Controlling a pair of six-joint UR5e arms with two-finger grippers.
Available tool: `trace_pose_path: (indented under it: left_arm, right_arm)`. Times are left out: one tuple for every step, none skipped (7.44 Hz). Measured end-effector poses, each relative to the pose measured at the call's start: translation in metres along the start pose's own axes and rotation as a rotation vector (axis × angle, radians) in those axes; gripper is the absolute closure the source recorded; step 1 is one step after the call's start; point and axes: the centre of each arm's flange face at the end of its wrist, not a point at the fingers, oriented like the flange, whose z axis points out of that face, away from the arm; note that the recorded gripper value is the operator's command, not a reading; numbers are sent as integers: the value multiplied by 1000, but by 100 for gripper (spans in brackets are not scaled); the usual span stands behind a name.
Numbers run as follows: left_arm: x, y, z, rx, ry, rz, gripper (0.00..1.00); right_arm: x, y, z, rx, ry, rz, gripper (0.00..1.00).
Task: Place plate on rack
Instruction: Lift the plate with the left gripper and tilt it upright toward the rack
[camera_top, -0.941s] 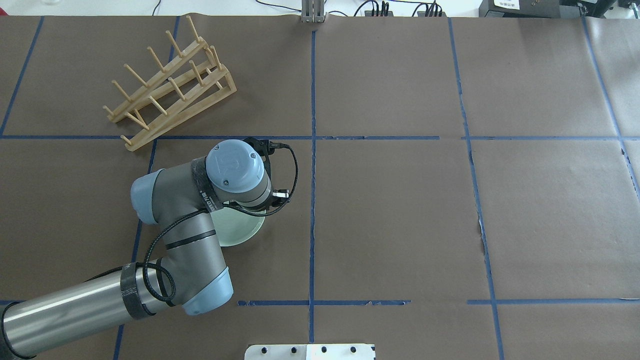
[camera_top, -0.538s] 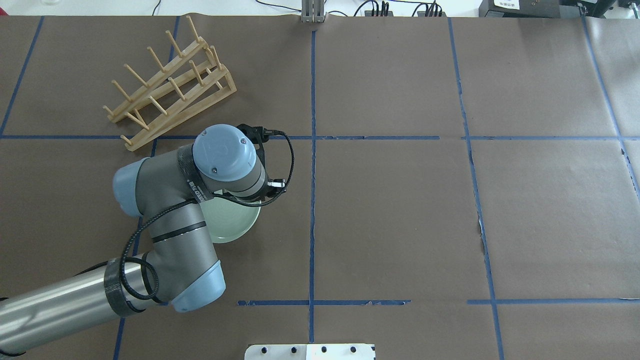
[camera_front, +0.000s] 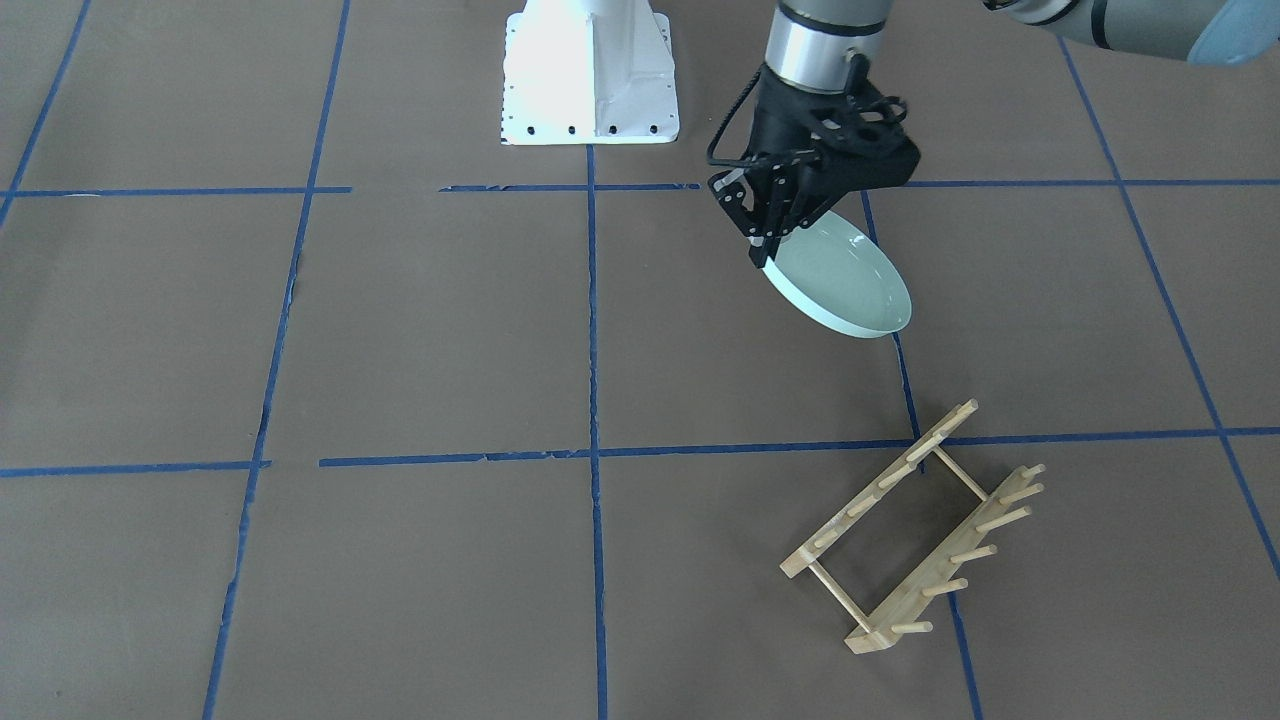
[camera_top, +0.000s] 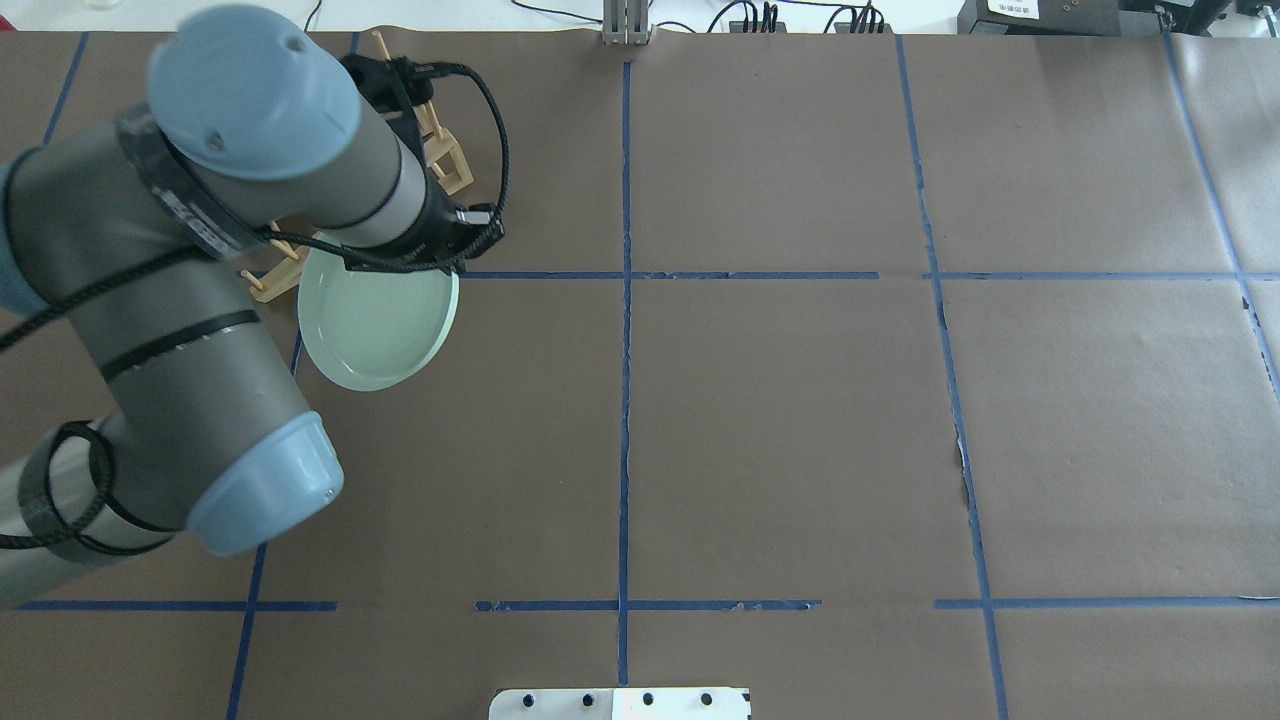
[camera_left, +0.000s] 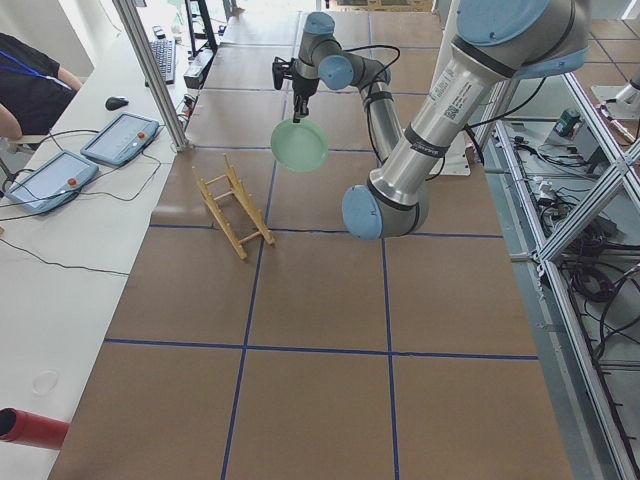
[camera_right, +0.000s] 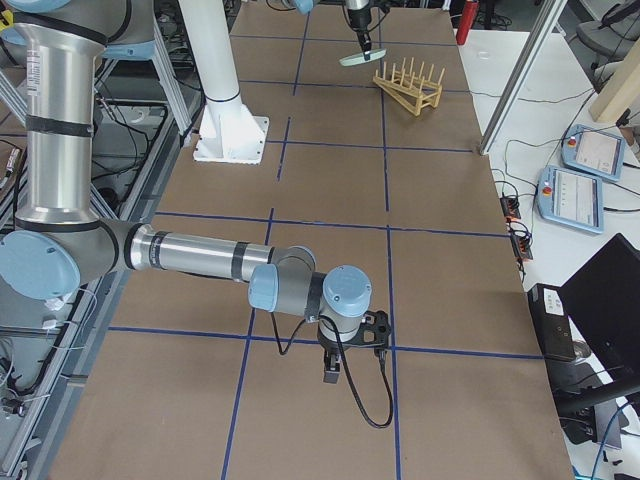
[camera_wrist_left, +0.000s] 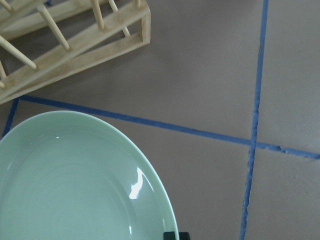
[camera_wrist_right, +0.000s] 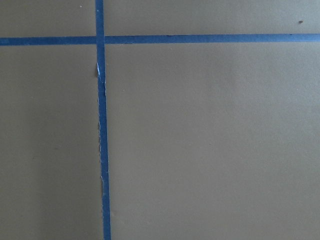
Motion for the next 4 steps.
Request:
trace_pose_path:
  left_arm:
    - [-3, -17, -20, 29, 43, -5, 100]
    - [-4, -33, -31, 65, 97, 0, 100]
    - [-4, -48, -35, 99, 154, 7, 100]
    - [-6, -58, -33, 123, 215, 11, 100]
  right_arm:
    - [0, 0, 0, 0, 0, 0, 0]
    - [0, 0, 0, 0, 0, 0, 0]
    - [0, 0, 0, 0, 0, 0, 0]
    - [0, 0, 0, 0, 0, 0, 0]
